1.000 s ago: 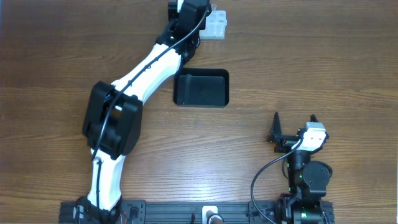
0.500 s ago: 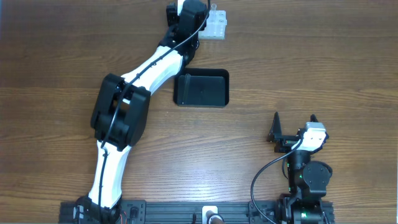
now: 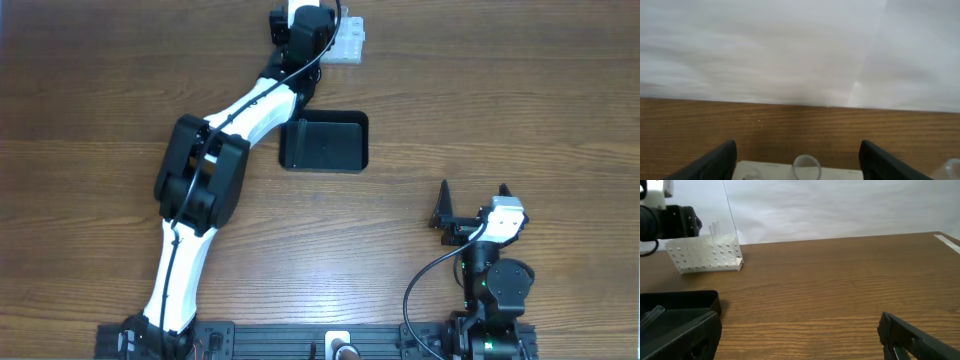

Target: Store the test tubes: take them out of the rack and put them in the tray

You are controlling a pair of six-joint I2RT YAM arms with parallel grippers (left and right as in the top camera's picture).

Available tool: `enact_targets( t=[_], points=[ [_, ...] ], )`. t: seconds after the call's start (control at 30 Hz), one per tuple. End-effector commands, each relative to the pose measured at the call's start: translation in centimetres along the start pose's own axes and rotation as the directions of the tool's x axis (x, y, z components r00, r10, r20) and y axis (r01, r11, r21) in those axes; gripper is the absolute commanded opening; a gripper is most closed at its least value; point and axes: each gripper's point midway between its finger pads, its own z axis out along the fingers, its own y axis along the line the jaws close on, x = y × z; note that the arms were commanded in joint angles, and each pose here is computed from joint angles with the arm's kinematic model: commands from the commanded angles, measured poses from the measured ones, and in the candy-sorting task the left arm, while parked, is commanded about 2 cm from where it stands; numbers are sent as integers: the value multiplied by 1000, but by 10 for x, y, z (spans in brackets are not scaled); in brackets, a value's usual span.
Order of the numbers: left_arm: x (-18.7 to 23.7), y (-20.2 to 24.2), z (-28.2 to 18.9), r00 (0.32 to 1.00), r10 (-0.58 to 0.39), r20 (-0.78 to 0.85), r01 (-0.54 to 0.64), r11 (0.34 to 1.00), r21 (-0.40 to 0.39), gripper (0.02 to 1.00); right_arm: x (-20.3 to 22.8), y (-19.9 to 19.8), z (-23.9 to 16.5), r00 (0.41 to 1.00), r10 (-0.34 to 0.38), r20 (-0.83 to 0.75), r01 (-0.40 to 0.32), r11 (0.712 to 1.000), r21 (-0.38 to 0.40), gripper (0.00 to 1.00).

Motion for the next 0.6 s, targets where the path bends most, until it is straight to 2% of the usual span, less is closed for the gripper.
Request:
enact_targets(
  t=[0.03, 0.23, 0.33, 0.4, 0.6],
  points=[
    [14, 2, 9, 1000, 17, -16, -17, 1000, 2, 787, 1, 2, 0, 1000, 8, 1, -8, 1000, -11, 991],
    [13, 5, 10, 1000, 15, -17, -15, 1000, -3, 768, 1, 2, 0, 1000, 8, 1, -8, 1000, -11, 993],
    [13, 5, 10, 1000, 15, -16, -15, 1000, -3, 601, 1, 2, 0, 1000, 8, 1, -8, 1000, -11, 993],
    [13, 5, 10, 1000, 15, -16, -15, 1000, -3, 542, 1, 2, 0, 1000, 8, 1, -8, 1000, -11, 991],
    [13, 5, 10, 1000, 14, -14, -14, 1000, -3, 531, 1, 2, 0, 1000, 8, 1, -8, 1000, -11, 993]
  ],
)
